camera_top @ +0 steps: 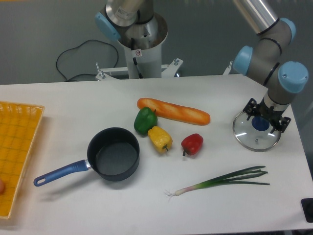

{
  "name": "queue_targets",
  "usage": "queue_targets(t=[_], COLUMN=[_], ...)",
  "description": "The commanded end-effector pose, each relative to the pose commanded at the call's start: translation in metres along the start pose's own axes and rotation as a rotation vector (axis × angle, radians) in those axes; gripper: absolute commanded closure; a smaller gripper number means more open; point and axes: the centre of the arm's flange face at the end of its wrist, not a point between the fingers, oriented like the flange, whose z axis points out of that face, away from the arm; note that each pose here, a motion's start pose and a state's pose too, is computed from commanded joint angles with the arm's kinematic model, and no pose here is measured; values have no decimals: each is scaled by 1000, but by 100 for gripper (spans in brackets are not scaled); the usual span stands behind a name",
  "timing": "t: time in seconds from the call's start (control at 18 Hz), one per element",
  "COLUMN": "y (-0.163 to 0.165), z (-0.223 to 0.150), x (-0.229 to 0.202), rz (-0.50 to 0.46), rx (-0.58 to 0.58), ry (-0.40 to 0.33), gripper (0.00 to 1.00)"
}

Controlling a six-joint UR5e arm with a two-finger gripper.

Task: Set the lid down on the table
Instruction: 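Open the gripper to release the lid knob, then raise the open gripper up away from the lid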

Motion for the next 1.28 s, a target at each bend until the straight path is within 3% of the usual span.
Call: queue_targets(t=[0.39, 0.67, 1.0, 1.11, 1.28], y=[0, -9, -12, -25, -32], z=[-30, -39, -69, -77, -81], x=[6, 12, 10, 8, 7], rz=[0, -63, -23, 30, 56], rx=[-3, 5, 11, 7, 9], ry=[-39, -53, -98, -112, -95], gripper=[0, 0, 0, 0, 0])
